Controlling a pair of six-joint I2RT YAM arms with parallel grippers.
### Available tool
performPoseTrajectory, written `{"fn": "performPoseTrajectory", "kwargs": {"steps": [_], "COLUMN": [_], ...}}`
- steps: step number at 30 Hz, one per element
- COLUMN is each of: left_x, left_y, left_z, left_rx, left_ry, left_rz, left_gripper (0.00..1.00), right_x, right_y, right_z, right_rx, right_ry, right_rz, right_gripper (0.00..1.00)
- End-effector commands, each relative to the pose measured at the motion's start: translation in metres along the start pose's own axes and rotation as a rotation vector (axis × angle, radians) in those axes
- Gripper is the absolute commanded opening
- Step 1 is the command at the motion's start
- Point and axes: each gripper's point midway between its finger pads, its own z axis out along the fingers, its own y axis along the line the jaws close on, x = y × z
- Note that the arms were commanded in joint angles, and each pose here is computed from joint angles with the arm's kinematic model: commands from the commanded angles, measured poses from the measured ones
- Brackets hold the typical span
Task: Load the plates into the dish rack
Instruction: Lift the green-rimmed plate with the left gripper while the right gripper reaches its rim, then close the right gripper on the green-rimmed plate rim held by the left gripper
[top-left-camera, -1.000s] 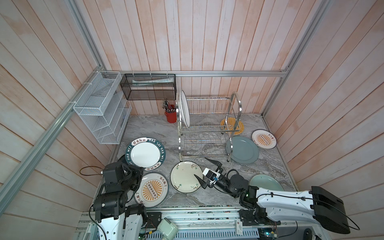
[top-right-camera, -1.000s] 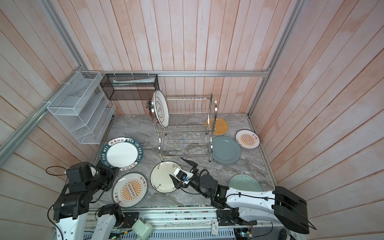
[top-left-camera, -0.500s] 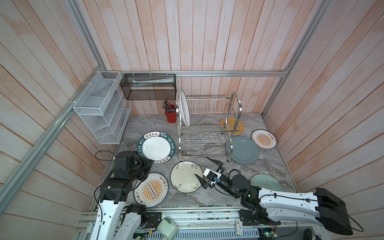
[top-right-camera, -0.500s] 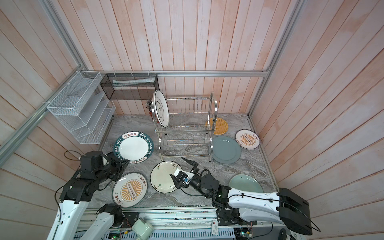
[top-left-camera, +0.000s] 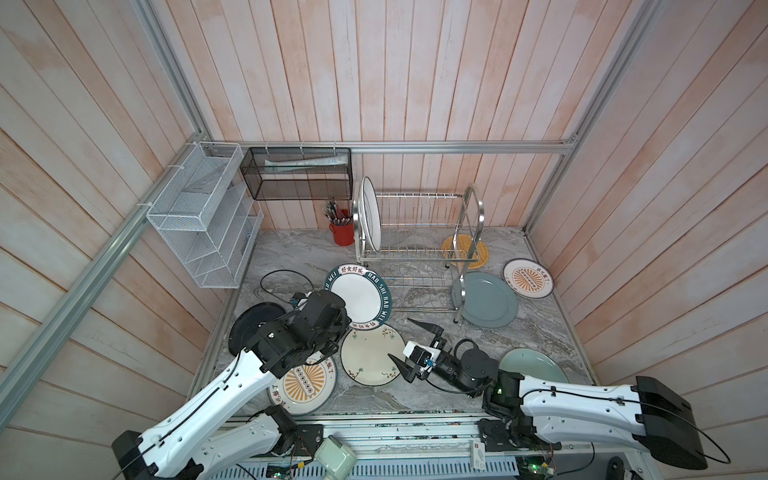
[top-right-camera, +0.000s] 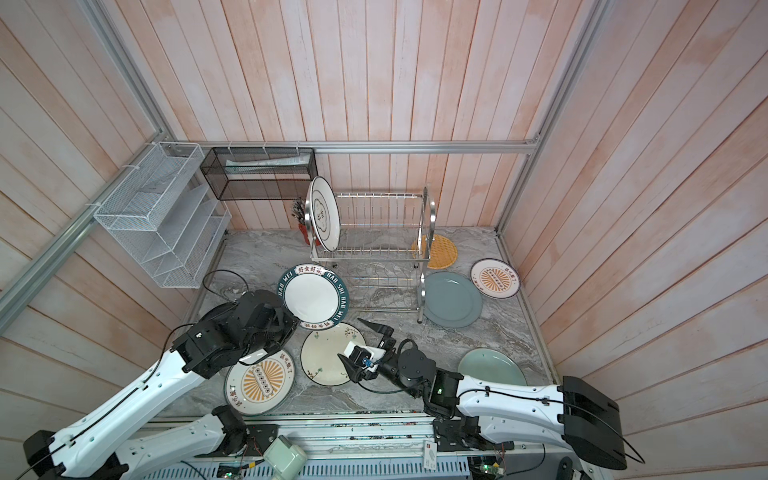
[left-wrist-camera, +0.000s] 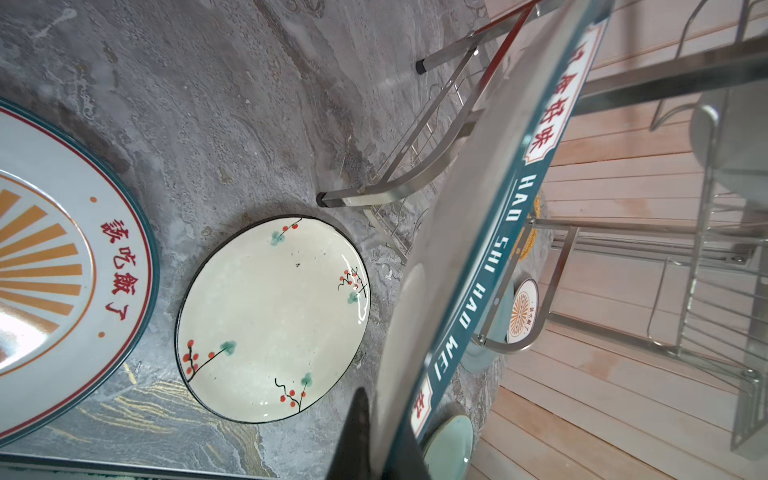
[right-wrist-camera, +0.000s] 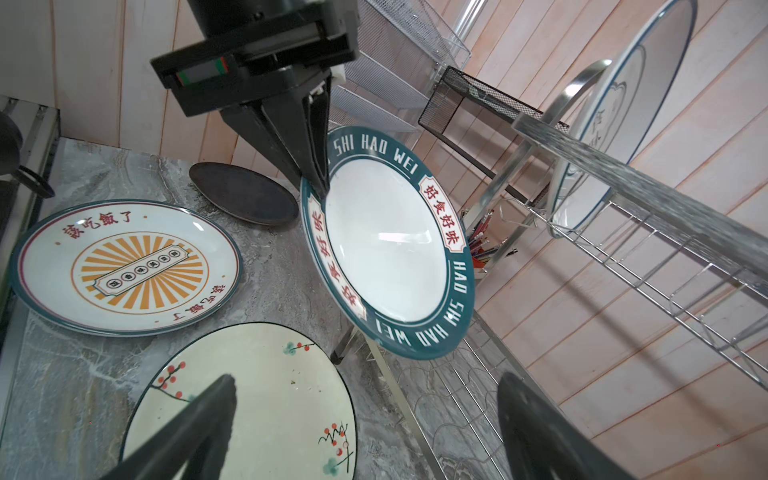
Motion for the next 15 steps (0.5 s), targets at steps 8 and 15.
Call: {"fn": "performPoseTrajectory", "kwargs": {"steps": [8, 15], "left_x": [0.013, 0.037], "left_y": [-0.018, -0.019], "left_z": [-0.018, -0.017], "left_rx": [0.061, 0.0], "left_ry": [-0.044, -0.032], "left_rz": [-0.03, -0.006], "left_gripper": [0.0, 0.0], "right_x": [-0.009, 0.006], "right_y": [0.032, 0.034], "right_z": [0.024, 0.04], "right_rx": [-0.103, -0.077], "right_ry": [0.053, 0.135], "right_rz": [-0.137, -0.161], "right_gripper": [0.93, 0.79]}}
